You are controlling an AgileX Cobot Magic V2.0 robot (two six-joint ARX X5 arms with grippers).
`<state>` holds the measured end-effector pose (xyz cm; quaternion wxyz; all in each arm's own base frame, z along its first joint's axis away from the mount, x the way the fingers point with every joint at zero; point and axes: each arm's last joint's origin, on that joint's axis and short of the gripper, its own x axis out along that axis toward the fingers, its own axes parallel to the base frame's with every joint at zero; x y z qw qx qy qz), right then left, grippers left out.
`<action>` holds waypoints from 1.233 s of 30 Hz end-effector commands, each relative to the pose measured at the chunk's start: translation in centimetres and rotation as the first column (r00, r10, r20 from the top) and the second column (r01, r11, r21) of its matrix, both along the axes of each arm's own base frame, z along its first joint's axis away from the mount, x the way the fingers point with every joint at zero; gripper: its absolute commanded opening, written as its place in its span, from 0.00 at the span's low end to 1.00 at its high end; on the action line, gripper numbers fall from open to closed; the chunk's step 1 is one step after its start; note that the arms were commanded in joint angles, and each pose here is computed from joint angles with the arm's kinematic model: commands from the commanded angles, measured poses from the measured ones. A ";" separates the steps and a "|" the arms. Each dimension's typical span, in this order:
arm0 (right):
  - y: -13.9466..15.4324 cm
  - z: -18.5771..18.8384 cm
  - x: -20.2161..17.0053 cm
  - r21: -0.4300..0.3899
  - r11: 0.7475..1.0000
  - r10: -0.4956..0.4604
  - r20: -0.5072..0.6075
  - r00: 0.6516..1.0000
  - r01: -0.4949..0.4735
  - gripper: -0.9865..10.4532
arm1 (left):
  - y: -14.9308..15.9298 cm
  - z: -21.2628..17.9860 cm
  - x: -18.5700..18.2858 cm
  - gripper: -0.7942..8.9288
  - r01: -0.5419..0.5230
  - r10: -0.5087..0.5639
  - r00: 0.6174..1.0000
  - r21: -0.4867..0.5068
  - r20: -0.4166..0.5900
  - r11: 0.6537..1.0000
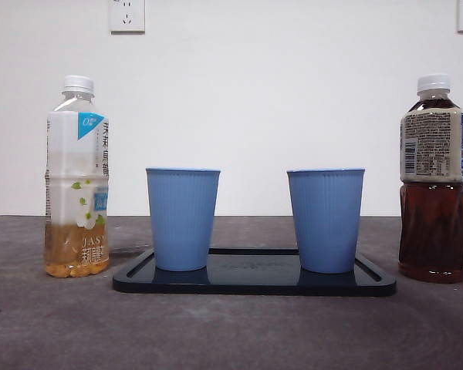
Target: Pour the drink into the cup
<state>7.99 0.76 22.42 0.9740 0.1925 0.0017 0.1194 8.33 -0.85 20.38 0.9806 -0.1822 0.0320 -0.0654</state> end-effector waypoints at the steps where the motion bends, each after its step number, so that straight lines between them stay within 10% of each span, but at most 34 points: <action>1: 0.1 2.3 -0.7 0.021 0.999 0.032 0.002 0.999 -0.032 0.10 | 0.0 2.7 -0.7 0.10 0.012 -0.011 0.999 -0.042 0.032 0.999; 14: 0.7 12.9 -2.4 0.010 0.966 0.259 -0.068 0.963 -0.259 0.10 | -0.6 15.1 -3.1 0.10 0.267 -0.267 0.964 -0.026 0.001 0.963; 29: 2.1 19.3 -2.1 -0.142 0.815 0.535 -0.186 0.824 -0.562 0.10 | -2.3 22.3 -1.7 0.10 0.631 -0.614 0.774 0.103 -0.151 0.769; 37: 2.2 19.1 -2.1 -0.206 0.782 0.545 -0.229 0.807 -0.587 0.10 | -2.4 22.4 -1.6 0.16 0.643 -0.627 0.766 0.148 -0.142 0.751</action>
